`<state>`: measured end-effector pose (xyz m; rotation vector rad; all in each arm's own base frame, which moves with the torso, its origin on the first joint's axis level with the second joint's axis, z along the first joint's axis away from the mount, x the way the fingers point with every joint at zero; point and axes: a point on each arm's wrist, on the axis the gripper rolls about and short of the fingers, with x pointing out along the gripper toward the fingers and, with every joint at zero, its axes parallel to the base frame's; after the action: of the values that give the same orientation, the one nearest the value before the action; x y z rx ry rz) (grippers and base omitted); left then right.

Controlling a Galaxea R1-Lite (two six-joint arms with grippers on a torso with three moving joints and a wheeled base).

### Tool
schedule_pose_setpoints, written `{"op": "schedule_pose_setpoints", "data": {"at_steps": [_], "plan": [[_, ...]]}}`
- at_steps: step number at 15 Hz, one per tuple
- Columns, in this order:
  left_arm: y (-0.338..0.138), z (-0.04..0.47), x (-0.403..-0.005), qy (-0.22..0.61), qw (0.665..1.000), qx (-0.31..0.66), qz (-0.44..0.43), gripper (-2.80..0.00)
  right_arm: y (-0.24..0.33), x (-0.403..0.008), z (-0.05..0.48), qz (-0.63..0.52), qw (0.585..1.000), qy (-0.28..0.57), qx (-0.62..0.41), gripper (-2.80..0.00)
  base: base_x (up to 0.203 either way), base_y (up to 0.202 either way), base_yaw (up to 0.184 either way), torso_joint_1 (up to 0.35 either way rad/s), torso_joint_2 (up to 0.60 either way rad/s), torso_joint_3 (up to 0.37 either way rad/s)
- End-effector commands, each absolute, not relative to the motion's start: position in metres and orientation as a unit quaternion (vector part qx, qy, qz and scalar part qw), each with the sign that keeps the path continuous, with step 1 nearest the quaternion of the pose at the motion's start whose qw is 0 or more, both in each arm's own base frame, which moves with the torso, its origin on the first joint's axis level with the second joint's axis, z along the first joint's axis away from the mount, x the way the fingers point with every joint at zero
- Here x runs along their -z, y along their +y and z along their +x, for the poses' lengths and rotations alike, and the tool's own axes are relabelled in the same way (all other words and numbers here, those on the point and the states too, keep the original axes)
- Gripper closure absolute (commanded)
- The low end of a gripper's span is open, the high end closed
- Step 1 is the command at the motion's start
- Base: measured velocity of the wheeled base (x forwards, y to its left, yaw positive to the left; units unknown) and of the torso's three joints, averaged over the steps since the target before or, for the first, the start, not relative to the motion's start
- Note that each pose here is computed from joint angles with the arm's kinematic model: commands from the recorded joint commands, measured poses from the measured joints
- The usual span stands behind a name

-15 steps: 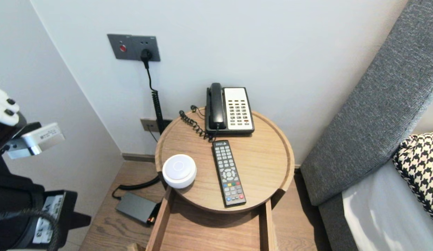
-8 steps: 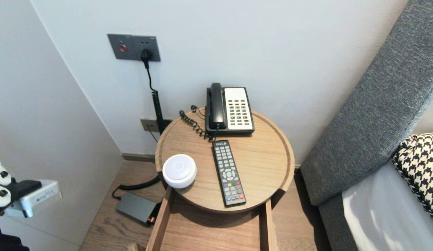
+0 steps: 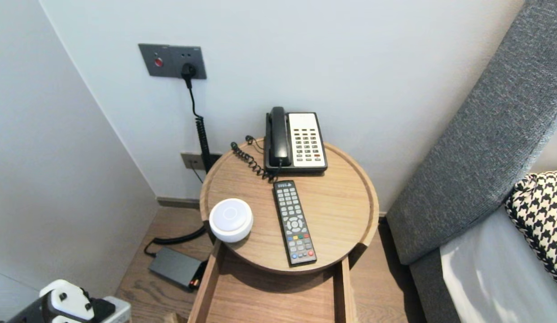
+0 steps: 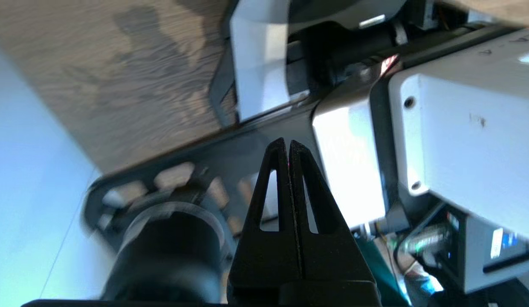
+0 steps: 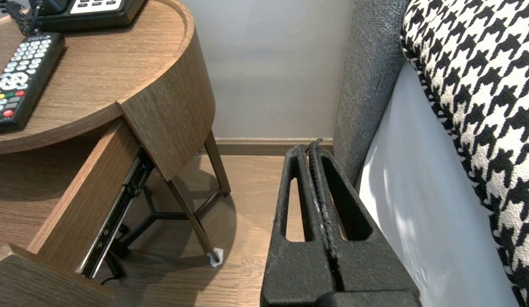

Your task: Close the nightstand drawer

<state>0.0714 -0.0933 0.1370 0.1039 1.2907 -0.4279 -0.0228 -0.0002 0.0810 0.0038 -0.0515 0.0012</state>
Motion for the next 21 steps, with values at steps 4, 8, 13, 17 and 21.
{"op": "schedule_pose_setpoints", "data": {"at_steps": [4,8,13,17,21], "plan": [[-0.124,0.085,-0.110,0.616,0.764,0.188,0.041,0.00,0.000,-0.074,-0.021,0.002,1.000,-0.013,-0.001,0.00,0.000,0.000,0.000,0.000,0.00,0.000],[-0.139,0.092,-0.110,0.582,0.792,0.183,-0.010,0.00,0.000,-0.074,-0.021,0.002,1.000,-0.013,-0.001,0.00,0.000,0.000,0.000,0.000,0.00,0.000],[-0.148,0.101,-0.114,0.548,0.822,0.154,-0.036,0.00,0.000,-0.074,-0.021,0.002,1.000,-0.013,-0.001,0.00,0.000,0.000,0.000,0.000,0.00,0.000],[-0.152,0.104,-0.117,0.537,0.830,0.143,-0.042,0.00,0.000,-0.074,-0.021,0.002,1.000,-0.013,-0.001,0.00,0.000,0.000,0.000,0.000,0.00,0.000],[-0.155,0.107,-0.118,0.526,0.838,0.138,-0.044,0.00,0.000,-0.074,-0.021,0.002,1.000,-0.013,-0.001,0.00,0.000,0.000,0.000,0.000,0.00,0.000]]}}
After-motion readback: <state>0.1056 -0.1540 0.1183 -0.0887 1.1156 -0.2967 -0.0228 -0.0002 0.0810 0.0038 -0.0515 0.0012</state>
